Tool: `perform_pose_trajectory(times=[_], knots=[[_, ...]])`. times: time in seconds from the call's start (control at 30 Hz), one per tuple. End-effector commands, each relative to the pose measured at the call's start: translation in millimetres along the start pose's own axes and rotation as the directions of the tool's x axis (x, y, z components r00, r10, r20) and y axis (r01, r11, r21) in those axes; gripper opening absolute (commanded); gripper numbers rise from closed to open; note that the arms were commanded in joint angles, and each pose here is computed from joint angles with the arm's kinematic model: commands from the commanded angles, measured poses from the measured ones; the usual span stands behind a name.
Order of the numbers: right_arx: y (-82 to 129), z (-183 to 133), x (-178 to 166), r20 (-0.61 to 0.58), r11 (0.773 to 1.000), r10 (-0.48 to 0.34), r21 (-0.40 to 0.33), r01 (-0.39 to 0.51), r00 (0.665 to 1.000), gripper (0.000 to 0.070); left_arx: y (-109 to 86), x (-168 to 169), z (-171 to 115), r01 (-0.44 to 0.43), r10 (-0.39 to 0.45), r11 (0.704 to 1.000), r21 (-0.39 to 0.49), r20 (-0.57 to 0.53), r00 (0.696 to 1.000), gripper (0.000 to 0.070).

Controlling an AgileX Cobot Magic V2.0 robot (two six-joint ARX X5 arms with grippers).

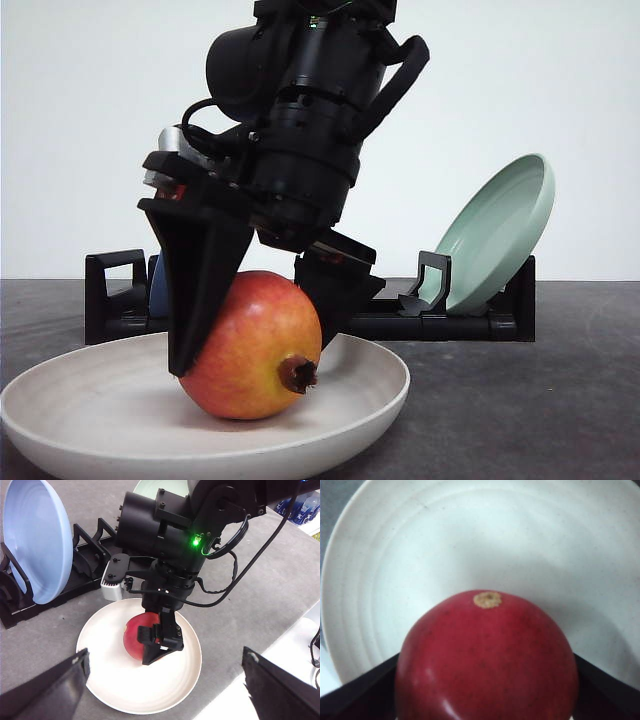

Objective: Place pomegranate in white plate

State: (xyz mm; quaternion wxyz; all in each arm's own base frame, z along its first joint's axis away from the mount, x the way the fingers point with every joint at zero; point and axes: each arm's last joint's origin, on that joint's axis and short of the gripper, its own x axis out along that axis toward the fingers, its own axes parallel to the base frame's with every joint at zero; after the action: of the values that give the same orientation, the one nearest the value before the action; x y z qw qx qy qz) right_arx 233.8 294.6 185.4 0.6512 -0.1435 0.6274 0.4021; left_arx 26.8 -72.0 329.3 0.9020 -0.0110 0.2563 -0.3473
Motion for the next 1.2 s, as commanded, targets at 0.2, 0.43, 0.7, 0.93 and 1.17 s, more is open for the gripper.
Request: perform_pose_trajectory(times=[0.2, 0.43, 0.7, 0.93, 1.17], knots=[[5.5, 6.5, -2.1, 0.011, 1.000, 0.011, -0.013, -0.011, 1.000, 0.0700, -2.1, -2.3, 4.0, 0.018, -0.018, 1.000, -0.005, 0.015, 1.000, 0.0591], [11.4, 7.0, -55.6, 0.092, 0.999, 0.020, -0.038, -0.016, 0.996, 0.0700, -2.1, -2.3, 4.0, 0.018, -0.018, 1.000, -0.005, 0.015, 1.000, 0.0591], [15.1, -48.8, -164.5, 0.239, 0.999, -0.008, -0.048, 0.020, 0.971, 0.0700, -2.3, -2.3, 4.2, 0.020, -0.020, 1.000, -0.010, 0.018, 1.000, 0.0591], [19.8, -128.8, -242.0, 0.428, 0.998, -0.047, -0.010, 0.056, 0.903, 0.0700, -4.3, -2.5, 8.2, 0.035, -0.034, 0.999, -0.032, 0.056, 0.998, 0.0591], [32.4, -211.8, -262.6, 0.655, 0.993, -0.051, -0.046, 0.108, 0.754, 0.0700, -5.7, -2.8, 11.0, 0.047, -0.043, 0.998, -0.041, 0.084, 0.995, 0.0591]])
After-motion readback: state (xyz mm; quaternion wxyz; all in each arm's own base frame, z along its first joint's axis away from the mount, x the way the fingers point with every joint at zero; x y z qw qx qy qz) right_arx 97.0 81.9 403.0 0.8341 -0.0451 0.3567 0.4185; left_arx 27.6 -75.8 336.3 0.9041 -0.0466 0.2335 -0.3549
